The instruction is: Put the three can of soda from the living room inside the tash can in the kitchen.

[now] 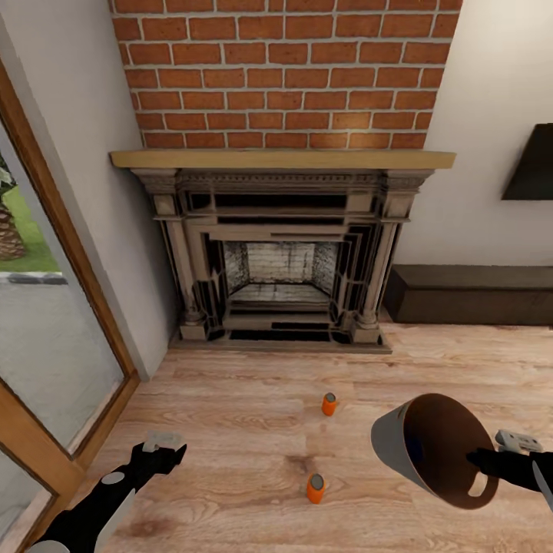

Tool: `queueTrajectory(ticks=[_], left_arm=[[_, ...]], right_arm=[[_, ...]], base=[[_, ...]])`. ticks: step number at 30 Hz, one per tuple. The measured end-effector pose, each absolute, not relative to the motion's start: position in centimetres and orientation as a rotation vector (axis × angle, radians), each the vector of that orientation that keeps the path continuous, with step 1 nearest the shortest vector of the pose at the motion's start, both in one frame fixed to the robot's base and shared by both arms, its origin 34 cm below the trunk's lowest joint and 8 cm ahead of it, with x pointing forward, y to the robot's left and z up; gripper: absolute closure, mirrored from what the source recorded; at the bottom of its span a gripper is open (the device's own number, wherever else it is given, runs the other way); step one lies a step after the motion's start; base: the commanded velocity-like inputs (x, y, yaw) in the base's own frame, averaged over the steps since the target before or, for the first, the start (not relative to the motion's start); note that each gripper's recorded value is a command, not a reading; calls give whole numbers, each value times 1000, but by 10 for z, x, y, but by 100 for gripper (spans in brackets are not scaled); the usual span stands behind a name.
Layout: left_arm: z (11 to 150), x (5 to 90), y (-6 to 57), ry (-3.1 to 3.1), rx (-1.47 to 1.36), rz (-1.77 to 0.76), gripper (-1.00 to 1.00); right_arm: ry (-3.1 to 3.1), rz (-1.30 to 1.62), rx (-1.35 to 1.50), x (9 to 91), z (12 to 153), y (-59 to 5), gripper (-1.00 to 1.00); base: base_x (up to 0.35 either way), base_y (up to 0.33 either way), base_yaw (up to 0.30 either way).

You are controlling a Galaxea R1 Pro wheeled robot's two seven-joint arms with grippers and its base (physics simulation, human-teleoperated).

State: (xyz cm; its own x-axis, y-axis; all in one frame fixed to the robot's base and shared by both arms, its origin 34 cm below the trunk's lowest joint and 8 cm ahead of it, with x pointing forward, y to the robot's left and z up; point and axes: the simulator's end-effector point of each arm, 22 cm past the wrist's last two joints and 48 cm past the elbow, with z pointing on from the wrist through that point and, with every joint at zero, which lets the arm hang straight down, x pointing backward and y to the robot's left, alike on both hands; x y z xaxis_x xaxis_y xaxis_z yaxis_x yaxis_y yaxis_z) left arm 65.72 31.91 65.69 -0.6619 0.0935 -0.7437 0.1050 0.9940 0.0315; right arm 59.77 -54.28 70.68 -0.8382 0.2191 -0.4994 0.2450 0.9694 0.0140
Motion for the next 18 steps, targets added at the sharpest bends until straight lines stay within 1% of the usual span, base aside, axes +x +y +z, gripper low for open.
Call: queueTrajectory(ticks=[4, 9, 11, 14, 18], left_arm=[[658, 658, 319, 2296, 138, -18, -100], [658, 657, 318, 2297, 141, -19, -100], [658, 657, 318, 2297, 141, -21, -100], [658, 658, 318, 2295, 141, -25, -100], [658, 658, 317, 2295, 141, -28, -100]], right_arm=[[2597, -68, 329, 598, 708, -543, 100], [2597, -69, 328, 598, 708, -543, 100], [2601, -77, 321, 598, 707, -543, 100], [2598, -67, 327, 598, 707, -541, 100], [2601, -66, 326, 598, 706, -540, 100]], base=[[119, -263, -229], [38, -270, -65], [12, -152, -21], [6, -65, -11], [1, 182, -2]])
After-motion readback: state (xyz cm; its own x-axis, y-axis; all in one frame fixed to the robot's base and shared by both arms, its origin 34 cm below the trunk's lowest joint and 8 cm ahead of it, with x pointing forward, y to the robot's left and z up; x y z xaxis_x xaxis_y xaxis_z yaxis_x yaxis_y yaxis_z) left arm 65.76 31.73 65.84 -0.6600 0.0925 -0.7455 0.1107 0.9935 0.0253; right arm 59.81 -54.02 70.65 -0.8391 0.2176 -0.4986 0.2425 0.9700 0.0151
